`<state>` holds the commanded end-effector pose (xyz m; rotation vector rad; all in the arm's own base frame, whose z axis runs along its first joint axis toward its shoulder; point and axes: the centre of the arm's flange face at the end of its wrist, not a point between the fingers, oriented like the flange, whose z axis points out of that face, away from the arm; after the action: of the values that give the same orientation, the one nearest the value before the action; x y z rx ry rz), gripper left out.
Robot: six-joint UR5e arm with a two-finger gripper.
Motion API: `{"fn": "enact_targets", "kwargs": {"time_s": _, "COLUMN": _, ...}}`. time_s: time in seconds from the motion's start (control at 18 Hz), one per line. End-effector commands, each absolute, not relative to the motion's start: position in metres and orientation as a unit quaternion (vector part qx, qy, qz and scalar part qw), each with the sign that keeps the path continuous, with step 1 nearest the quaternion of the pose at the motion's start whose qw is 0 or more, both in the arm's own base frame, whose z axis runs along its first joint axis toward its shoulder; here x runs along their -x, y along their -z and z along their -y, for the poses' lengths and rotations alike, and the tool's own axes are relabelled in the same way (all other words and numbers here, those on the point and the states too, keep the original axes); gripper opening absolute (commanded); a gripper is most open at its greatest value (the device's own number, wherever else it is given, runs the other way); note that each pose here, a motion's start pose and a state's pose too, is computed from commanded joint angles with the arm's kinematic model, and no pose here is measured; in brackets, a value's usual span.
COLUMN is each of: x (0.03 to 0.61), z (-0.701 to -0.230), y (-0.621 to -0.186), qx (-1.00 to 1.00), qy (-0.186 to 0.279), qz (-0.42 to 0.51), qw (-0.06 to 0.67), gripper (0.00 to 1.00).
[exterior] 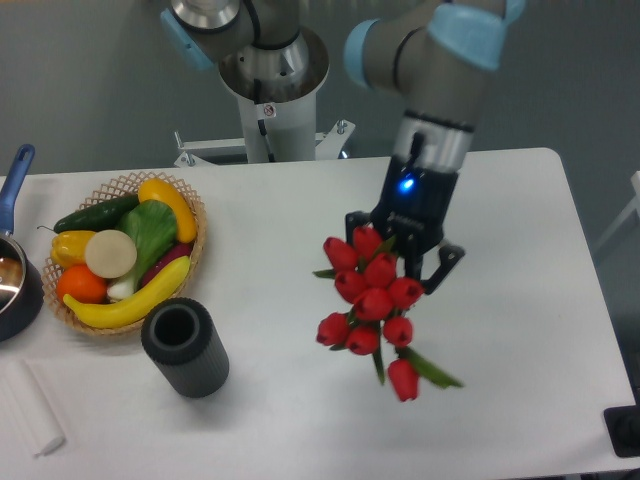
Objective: Place the flowers on the table
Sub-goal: 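Carry the tulip bouquet toward the black cup and lower it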
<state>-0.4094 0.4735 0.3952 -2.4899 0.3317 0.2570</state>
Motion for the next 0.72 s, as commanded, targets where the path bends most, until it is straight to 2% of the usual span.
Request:
{"fn": "enact_targets", "kwargs": {"time_s": 0.44, "x": 0.404, "z": -0.482, "y": -0.36, "qx": 0.952, "qy": -0.094, "qz": -0.159, "qw": 0.243, "gripper": 0.49}}
{"fn": "enact_targets", "kwargs": {"time_s": 0.72, "x": 0.395, "z": -0.487, "y": -0.326, "qx": 0.964, "qy": -0.086, "qz": -0.18, "qw": 0.178, "gripper": 0.49}}
